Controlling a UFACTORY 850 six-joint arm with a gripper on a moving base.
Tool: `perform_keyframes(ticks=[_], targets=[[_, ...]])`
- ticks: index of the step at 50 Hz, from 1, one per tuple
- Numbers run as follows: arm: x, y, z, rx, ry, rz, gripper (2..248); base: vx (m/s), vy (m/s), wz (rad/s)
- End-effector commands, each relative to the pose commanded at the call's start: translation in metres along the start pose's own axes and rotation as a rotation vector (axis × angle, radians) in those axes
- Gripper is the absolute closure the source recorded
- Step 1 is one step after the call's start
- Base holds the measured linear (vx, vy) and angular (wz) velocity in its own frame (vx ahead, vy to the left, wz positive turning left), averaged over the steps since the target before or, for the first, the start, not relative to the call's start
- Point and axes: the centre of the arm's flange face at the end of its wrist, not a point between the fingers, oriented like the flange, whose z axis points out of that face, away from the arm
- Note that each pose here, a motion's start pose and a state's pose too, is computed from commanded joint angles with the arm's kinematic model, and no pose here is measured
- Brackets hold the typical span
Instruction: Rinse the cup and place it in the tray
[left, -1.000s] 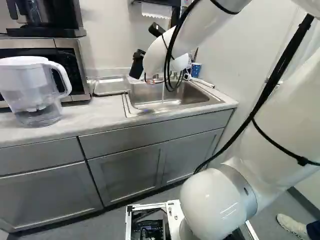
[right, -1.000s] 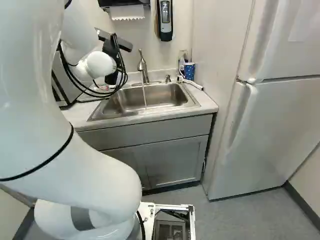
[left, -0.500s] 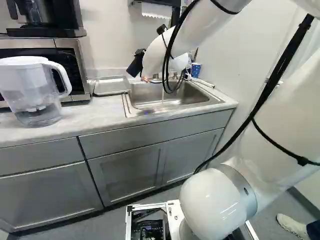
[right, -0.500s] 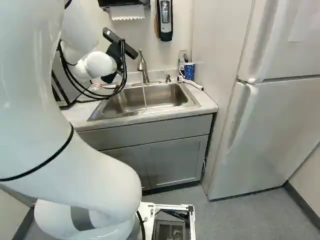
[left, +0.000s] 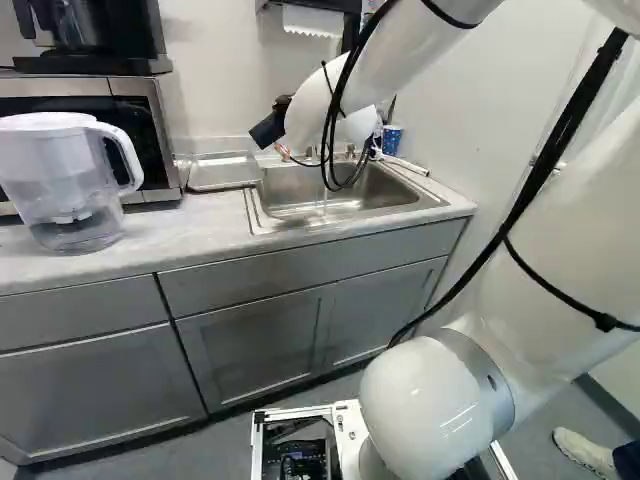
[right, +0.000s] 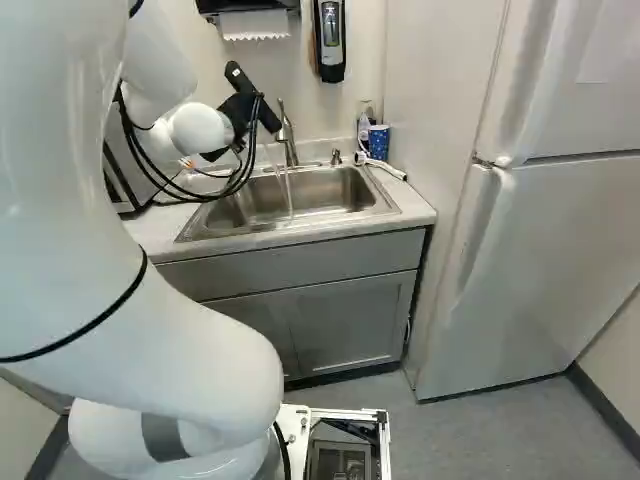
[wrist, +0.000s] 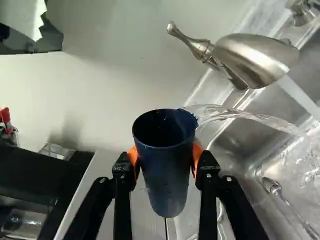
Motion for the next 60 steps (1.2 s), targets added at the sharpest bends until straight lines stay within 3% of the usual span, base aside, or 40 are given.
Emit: perform_keyframes(ticks=[60], targets=[[0.0033, 0.0011, -0.0001, 0.001, 0.039, 0.7, 129, 0.0, 0.0, 0.0]])
